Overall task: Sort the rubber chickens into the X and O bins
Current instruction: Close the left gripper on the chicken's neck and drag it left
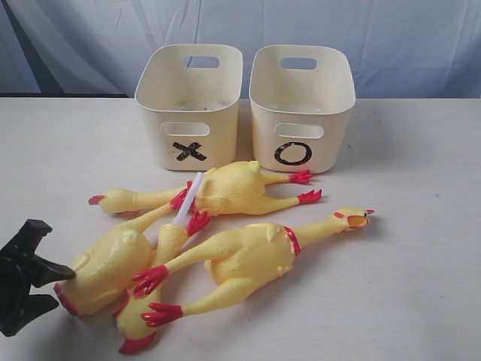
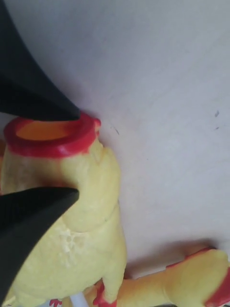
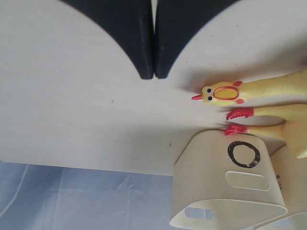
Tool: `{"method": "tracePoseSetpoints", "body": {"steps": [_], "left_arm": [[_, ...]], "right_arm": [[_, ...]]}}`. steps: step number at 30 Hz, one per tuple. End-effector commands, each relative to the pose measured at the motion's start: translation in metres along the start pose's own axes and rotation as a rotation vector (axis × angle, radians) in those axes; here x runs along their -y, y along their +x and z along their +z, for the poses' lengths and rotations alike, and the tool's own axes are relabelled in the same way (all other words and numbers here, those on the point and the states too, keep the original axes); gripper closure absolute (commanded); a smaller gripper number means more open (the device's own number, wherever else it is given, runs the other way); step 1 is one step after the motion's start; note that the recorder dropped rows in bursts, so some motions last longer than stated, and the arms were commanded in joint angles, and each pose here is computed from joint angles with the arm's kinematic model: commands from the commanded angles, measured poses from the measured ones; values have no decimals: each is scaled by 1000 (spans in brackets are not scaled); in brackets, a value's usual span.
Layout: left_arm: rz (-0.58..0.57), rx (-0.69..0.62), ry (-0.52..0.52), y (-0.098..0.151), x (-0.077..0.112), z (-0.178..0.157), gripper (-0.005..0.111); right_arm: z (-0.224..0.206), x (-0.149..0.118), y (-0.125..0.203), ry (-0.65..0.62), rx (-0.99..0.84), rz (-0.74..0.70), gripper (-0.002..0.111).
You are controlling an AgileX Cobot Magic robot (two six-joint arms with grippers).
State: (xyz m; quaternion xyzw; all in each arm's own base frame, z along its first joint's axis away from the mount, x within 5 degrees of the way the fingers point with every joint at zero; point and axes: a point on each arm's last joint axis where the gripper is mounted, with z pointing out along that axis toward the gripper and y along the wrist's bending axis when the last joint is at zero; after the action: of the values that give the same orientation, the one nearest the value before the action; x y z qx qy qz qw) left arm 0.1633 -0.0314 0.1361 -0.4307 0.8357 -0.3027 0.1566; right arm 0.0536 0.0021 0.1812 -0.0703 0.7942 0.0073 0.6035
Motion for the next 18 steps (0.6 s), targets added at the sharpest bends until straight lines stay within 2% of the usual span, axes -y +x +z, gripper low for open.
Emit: {"method": "tracePoseSetpoints", "body": {"steps": [1, 18], "left_arm": [[-17, 18, -9, -1, -1, 1, 64], [-9, 44, 13, -4, 1, 1, 64]], "right_arm": [[0, 0, -1, -5, 17, -7, 109], [0, 0, -1, -5, 17, -8, 109]]}}
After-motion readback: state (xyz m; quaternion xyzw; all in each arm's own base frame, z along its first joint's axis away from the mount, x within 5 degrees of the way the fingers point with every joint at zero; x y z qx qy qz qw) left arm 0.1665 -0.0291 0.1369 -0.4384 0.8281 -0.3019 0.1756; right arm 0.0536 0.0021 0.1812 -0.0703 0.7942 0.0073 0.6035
